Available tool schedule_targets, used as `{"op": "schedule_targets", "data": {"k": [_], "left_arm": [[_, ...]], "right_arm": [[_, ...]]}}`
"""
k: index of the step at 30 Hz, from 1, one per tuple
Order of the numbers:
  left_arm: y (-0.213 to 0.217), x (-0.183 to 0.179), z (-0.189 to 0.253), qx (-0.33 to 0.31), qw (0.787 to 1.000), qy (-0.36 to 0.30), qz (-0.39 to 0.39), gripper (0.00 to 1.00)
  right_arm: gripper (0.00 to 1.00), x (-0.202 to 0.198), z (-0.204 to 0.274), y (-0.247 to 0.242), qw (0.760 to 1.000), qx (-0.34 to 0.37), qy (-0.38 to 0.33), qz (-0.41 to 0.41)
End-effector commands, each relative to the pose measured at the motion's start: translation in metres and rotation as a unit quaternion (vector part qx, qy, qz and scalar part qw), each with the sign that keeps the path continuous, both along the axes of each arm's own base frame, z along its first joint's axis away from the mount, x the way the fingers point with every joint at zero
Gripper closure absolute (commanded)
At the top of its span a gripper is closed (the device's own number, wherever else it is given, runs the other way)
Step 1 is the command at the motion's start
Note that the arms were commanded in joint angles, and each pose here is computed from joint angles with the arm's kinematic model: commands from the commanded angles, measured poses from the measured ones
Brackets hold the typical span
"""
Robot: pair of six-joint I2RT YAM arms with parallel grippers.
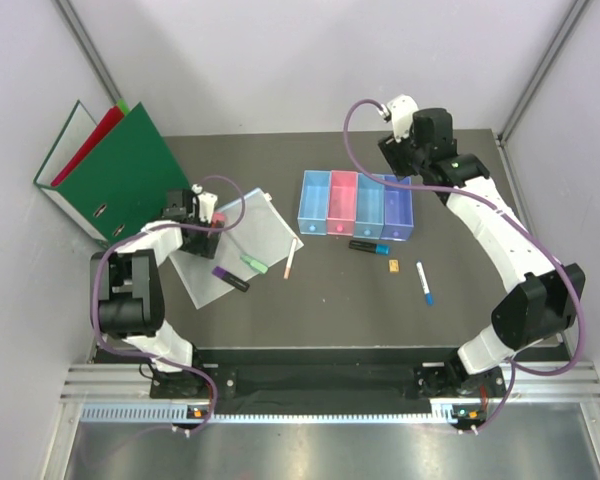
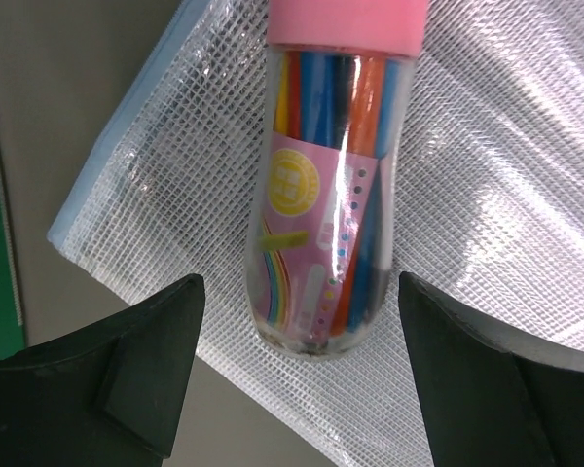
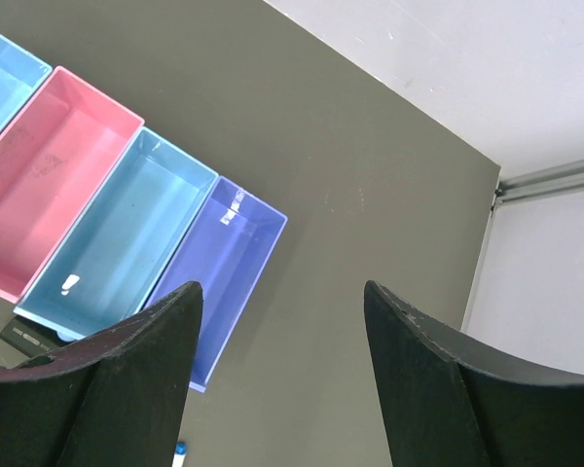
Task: Sort the stationery into containers
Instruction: Pick up the stationery from the center of the board.
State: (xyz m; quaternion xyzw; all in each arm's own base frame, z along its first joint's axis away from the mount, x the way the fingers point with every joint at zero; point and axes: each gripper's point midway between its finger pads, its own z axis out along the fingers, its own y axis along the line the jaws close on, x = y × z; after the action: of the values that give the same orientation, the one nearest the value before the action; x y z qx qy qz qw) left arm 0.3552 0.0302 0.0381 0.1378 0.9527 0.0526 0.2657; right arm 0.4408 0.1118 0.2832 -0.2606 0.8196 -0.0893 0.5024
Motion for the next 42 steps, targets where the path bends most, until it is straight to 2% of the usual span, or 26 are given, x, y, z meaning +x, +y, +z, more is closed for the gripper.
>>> {"op": "schedule_targets", "data": {"k": [1,10,13,18,24,27,28,32,37,42], "left_arm": [[0.002,0.01,-0.008,-0.013,1.0,-0.011,-0.011,0.14],[0.002,0.013,-0.015,-0.023,0.999,-0.013,-0.021,0.1],[0.0,0.013,-0.018,-0.029,0.999,-0.013,-0.028,0.14],[-0.002,0.007,-0.025,-0.034,0.999,-0.003,-0.038,0.32],[-0.004,-0.002,-0.035,-0.041,0.998,0.012,-0.045,0.44],[-0.003,-0.003,-0.036,-0.041,0.998,0.015,-0.043,0.62],[-0.004,-0.003,-0.035,-0.041,0.998,0.018,-0.044,0.75],[-0.004,-0.005,-0.034,-0.041,0.998,0.025,-0.041,0.98],[-0.007,0.0,-0.01,-0.049,0.998,0.008,-0.043,1.0],[-0.013,0.006,0.035,-0.06,0.996,-0.019,-0.057,1.0]], "right_arm": [[0.33,0.001,0.036,0.004,0.999,0.012,-0.041,0.0],[0.33,0.001,0.035,0.007,0.999,0.011,-0.039,-0.001],[0.33,0.002,0.034,0.007,0.999,0.009,-0.039,-0.002],[0.33,0.002,0.034,0.008,0.999,0.007,-0.039,-0.001],[0.33,0.002,0.037,0.01,0.999,0.008,-0.042,0.001],[0.33,0.001,0.037,0.011,0.999,0.008,-0.041,0.003],[0.33,0.001,0.037,0.012,0.999,0.008,-0.041,0.003],[0.33,0.0,0.036,0.013,0.999,0.01,-0.04,0.006],[0.32,-0.004,0.036,0.019,0.999,0.021,-0.031,0.02],[0.24,-0.011,0.045,0.029,0.998,0.046,-0.027,0.043]]}}
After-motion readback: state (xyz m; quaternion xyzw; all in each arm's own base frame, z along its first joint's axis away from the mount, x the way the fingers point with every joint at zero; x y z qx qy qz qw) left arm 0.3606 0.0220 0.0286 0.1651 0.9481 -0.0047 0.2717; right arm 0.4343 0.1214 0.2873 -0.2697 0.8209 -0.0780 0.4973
